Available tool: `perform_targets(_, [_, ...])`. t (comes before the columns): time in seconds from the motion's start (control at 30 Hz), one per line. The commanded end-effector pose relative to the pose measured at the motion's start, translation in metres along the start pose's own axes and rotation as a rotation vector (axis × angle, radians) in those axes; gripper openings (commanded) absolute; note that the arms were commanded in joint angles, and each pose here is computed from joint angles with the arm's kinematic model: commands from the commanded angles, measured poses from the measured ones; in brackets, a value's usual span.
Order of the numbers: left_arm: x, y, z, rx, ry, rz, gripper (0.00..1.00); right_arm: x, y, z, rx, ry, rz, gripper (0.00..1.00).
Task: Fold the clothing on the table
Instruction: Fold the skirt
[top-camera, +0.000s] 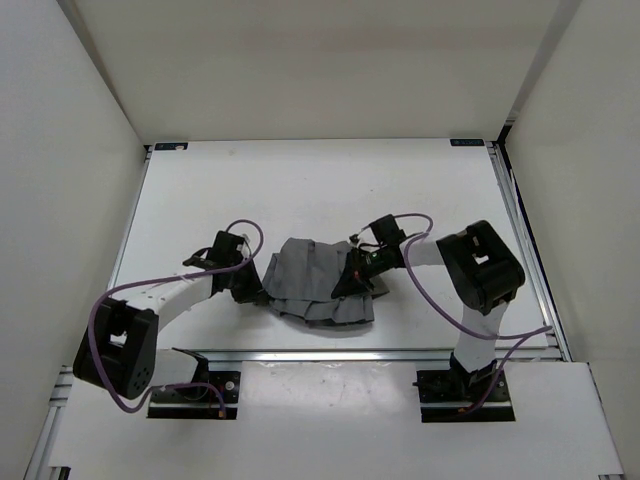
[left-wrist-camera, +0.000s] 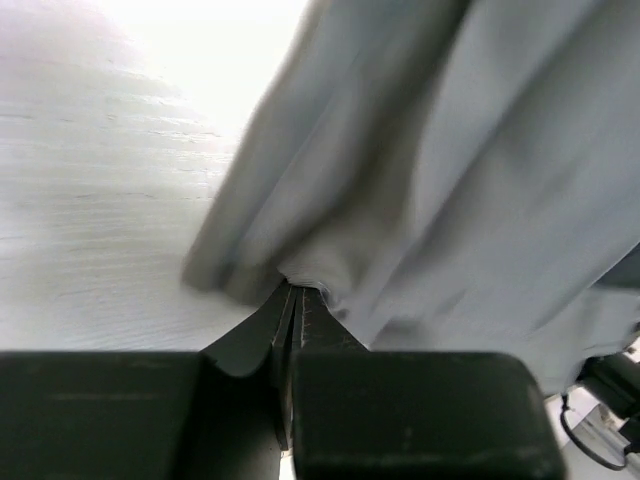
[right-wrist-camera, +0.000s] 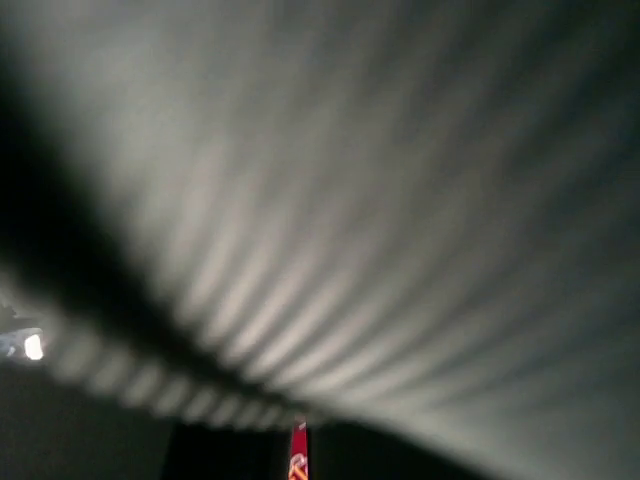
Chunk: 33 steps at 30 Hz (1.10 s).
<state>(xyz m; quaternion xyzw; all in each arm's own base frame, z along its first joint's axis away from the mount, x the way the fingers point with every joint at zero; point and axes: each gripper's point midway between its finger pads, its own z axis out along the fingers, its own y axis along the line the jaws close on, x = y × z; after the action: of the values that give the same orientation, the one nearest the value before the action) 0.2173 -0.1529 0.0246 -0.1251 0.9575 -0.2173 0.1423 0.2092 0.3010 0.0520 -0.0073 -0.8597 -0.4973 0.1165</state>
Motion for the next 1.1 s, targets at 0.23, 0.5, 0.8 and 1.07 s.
perform_targets(0.23, [-0.034, -0.012, -0.033, 0.065, -0.132, -0.014, 0.12, 0.026, 0.028, -0.029, -0.006, -0.04, -0.152, 0.05])
perform_targets(0.5, [-0.056, -0.028, -0.078, 0.106, -0.246, 0.026, 0.2, 0.003, 0.085, -0.149, -0.067, -0.443, -0.305, 0.25])
perform_targets(0.8, [-0.027, 0.031, -0.078, -0.002, -0.19, -0.023, 0.76, 0.021, -0.008, -0.198, 0.197, -0.664, -0.154, 0.56])
perform_targets(1.07, [-0.019, 0.043, -0.075, -0.076, -0.138, 0.031, 0.99, 0.026, -0.049, -0.186, 0.211, -0.616, -0.037, 0.62])
